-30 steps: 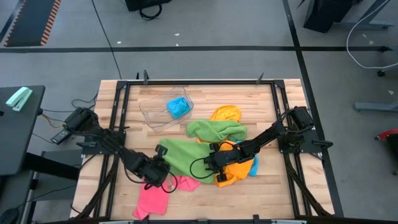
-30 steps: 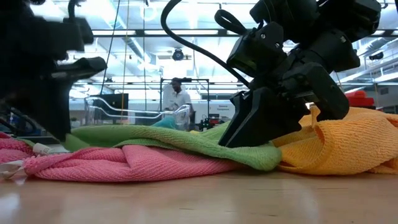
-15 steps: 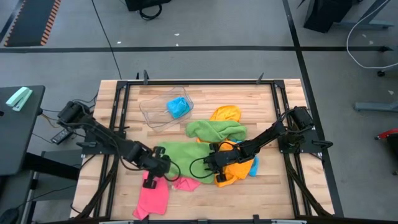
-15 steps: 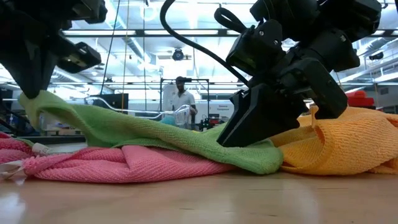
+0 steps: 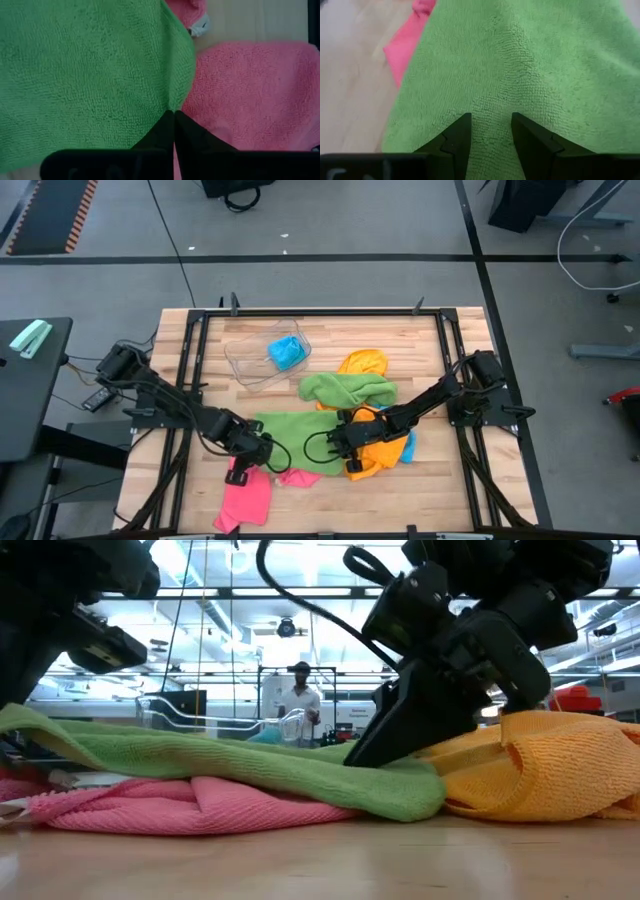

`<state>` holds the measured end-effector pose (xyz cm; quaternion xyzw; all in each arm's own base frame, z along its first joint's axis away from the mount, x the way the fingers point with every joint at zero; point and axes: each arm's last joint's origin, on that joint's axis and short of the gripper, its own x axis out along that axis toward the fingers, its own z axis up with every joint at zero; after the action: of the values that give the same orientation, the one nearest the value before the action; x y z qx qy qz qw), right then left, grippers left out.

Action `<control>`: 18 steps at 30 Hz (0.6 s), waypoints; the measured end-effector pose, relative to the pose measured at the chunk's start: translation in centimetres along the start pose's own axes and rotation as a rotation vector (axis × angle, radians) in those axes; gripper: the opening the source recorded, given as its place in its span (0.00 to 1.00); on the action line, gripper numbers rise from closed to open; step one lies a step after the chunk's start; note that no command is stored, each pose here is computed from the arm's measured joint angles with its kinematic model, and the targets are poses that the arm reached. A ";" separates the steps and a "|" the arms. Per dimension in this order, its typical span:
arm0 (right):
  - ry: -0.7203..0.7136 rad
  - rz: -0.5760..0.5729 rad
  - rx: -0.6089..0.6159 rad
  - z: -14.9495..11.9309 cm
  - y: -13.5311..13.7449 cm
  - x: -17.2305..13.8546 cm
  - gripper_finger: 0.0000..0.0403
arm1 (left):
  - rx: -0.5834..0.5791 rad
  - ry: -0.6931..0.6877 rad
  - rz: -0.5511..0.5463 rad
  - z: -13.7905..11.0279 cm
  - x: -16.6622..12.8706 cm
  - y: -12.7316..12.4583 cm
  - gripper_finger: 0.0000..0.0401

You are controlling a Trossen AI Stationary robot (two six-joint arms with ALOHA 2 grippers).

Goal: Fold microfiber towels
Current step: Fold the left green microfiber towel

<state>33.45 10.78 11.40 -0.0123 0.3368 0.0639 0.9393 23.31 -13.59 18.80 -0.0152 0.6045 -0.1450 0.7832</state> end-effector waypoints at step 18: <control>0.086 -0.086 0.079 -0.8 -1.1 0.0 0.37 | 0.143 0.088 0.249 0.5 3.3 2.6 0.15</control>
<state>33.10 9.68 10.73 0.0076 0.3780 0.0095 0.9257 25.11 -11.99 15.34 0.1221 0.6235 -0.0900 0.7670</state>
